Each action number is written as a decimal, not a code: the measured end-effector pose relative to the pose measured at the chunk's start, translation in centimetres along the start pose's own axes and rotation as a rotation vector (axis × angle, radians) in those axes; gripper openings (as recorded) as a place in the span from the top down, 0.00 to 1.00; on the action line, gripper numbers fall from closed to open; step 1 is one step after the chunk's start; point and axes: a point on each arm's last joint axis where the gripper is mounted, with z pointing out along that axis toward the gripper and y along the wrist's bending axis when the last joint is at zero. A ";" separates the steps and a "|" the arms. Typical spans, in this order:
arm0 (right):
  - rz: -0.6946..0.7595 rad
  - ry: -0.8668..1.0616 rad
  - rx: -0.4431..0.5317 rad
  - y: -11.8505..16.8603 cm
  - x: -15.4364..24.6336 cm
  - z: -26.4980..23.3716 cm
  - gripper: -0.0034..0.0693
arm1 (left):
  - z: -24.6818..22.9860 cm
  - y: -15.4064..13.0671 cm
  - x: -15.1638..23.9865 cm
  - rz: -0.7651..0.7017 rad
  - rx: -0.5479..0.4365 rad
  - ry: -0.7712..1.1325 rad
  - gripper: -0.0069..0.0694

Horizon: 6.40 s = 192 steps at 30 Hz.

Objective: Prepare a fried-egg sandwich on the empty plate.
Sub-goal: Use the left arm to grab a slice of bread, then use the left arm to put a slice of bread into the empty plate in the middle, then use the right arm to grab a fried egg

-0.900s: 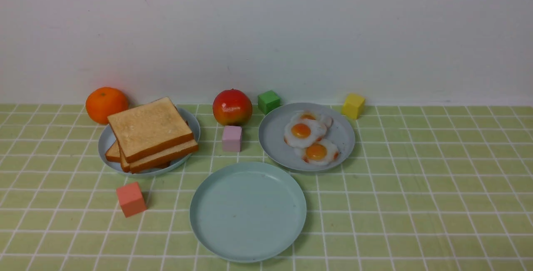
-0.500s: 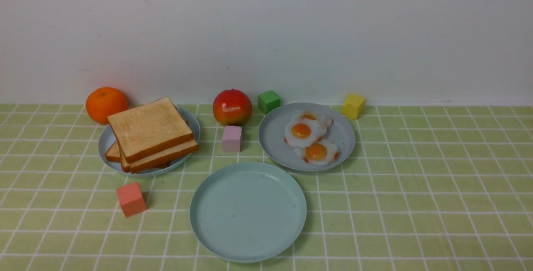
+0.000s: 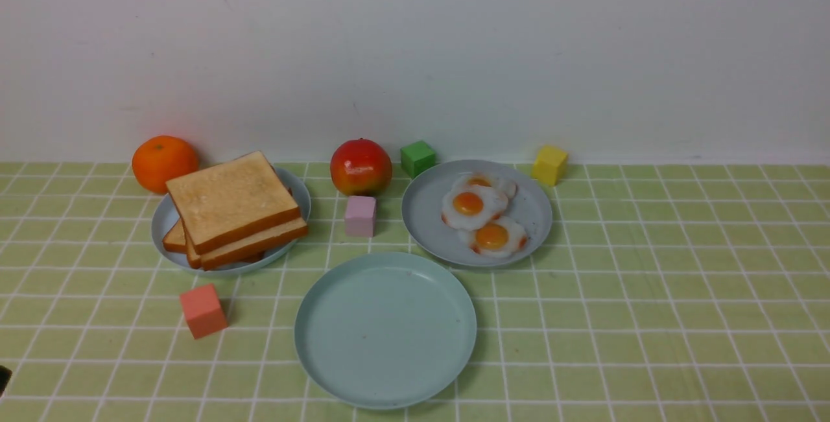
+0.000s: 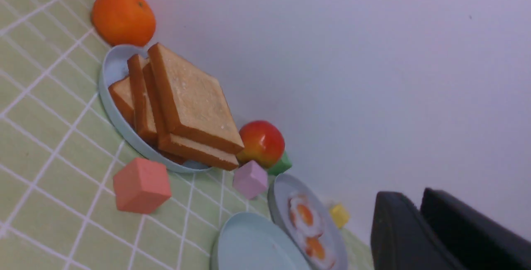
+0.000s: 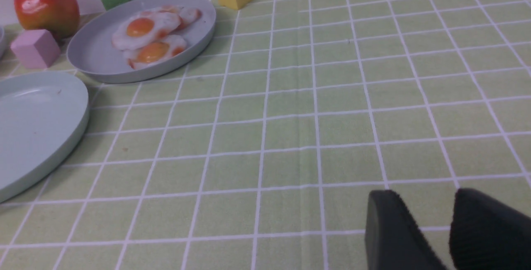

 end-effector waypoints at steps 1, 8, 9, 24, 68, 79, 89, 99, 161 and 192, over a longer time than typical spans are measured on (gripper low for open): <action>0.000 0.000 0.000 0.0 0.0 0.0 0.62 | 0.1 -0.9 -0.6 0.059 -0.009 0.035 0.87; 0.000 0.000 0.000 0.0 0.0 0.0 0.62 | 2.0 -6.1 -3.1 0.403 -0.007 0.460 0.93; -0.001 -0.003 0.000 0.0 0.0 0.0 0.62 | 2.4 -6.8 -3.4 0.433 -0.009 0.523 0.93; 0.504 -0.341 -0.098 0.1 -3.1 -0.6 0.62 | 10.9 -8.0 -1.9 0.580 -0.095 0.888 0.93; -0.395 0.208 -0.532 7.0 -22.3 -7.4 0.94 | 36.8 -0.1 0.7 1.301 -0.096 1.153 0.37; -0.399 0.228 -0.535 6.9 -22.2 -7.4 0.93 | 38.2 3.1 2.8 1.405 -0.121 1.212 0.30; -0.397 0.255 -0.549 7.0 -21.9 -7.5 0.92 | 38.4 3.2 2.8 1.424 -0.122 1.211 0.56; -0.395 0.256 -0.552 7.0 -21.9 -7.6 0.91 | 37.9 1.5 2.7 1.453 -0.106 1.211 0.76; -0.205 0.574 -0.455 9.2 -21.2 -0.4 0.64 | 13.9 -18.5 -0.9 0.940 0.333 0.717 0.93; 0.397 0.856 -0.360 9.8 -12.9 40.7 0.49 | 4.1 -10.2 -1.6 0.695 0.495 0.349 0.93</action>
